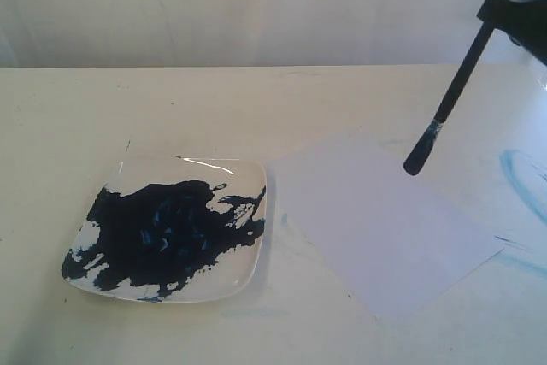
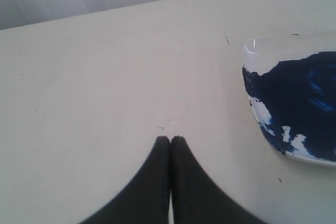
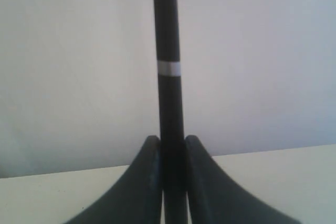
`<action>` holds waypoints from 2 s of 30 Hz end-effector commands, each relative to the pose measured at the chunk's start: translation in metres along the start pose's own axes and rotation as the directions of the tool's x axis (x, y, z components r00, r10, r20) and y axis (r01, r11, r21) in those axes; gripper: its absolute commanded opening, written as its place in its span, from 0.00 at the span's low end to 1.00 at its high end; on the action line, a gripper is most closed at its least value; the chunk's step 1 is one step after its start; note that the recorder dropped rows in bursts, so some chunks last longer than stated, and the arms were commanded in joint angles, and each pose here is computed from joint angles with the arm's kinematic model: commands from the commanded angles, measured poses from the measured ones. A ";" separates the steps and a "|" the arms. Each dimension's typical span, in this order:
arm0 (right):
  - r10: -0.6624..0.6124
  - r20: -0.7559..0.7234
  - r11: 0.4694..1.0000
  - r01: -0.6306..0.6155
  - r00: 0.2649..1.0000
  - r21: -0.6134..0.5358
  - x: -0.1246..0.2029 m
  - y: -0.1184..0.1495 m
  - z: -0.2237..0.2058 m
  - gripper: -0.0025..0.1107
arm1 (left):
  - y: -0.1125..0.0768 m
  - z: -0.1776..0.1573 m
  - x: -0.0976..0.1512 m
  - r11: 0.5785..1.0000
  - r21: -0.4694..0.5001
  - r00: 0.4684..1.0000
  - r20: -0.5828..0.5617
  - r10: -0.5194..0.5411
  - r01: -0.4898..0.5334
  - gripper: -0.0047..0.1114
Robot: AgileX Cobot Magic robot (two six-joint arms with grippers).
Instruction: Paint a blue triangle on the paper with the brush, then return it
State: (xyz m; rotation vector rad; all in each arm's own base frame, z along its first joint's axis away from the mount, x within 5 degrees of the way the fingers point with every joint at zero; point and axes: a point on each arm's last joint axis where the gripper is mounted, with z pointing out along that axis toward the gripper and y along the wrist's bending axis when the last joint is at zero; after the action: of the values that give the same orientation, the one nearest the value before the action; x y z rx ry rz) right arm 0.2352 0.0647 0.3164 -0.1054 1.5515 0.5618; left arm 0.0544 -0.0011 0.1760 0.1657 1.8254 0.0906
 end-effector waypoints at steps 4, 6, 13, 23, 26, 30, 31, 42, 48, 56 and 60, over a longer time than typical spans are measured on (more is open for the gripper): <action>-0.026 0.026 0.999 0.026 0.999 0.025 -0.012 0.002 -0.013 0.02 | 0.003 -0.003 -0.023 0.998 -0.012 0.962 0.268 -0.054 0.060 0.04; -0.027 0.029 0.999 0.026 0.999 0.024 -0.013 0.003 -0.014 0.02 | 0.004 -0.006 -0.033 0.998 -0.024 0.926 0.373 -0.050 0.064 0.04; 0.019 0.040 1.000 -0.020 0.999 0.020 -0.013 0.003 -0.014 0.02 | 0.008 -0.018 -0.053 0.985 0.016 0.786 0.601 -0.148 0.173 0.04; 0.060 0.052 0.998 -0.060 0.997 0.010 -0.014 0.003 -0.014 0.02 | 0.012 0.009 -0.114 0.960 0.106 0.892 0.356 -0.279 0.258 0.04; 0.060 0.052 0.998 -0.060 0.997 0.010 -0.014 0.003 -0.014 0.02 | 0.009 0.032 -0.145 0.956 0.165 0.922 0.268 -0.279 0.241 0.04; 0.060 0.050 0.998 -0.061 0.997 0.011 -0.014 0.003 -0.014 0.02 | -0.017 0.077 -0.175 0.887 0.443 0.979 0.080 -0.188 0.134 0.04; 0.060 0.050 0.998 -0.061 0.997 0.011 -0.014 0.003 -0.014 0.02 | -0.025 0.091 -0.180 0.839 0.526 0.986 0.006 -0.166 0.138 0.04; 0.058 0.051 0.998 -0.059 0.997 0.010 -0.014 0.004 -0.014 0.02 | -0.157 0.175 -0.184 0.696 0.716 0.986 -0.151 0.069 0.061 0.04; -0.012 0.032 0.999 0.011 0.999 0.044 -0.013 0.001 -0.014 0.02 | -0.228 0.212 -0.162 0.557 0.821 0.958 -0.246 0.145 0.126 0.04; 0.057 0.050 0.988 -0.064 0.997 0.137 -0.007 -0.014 -0.006 0.02 | -0.270 0.252 -0.129 0.438 0.860 0.911 -0.370 0.181 0.262 0.04; 0.077 0.006 0.985 -0.077 0.997 0.154 0.004 -0.020 0.003 0.02 | -0.280 0.262 -0.119 0.411 0.861 0.896 -0.403 0.187 0.301 0.04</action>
State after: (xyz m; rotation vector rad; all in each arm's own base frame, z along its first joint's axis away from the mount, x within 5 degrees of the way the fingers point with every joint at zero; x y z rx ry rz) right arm 0.2398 0.0510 0.3131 0.0674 1.5874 0.5076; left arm 0.3176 -0.2970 0.1848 0.9265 2.1383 -1.0331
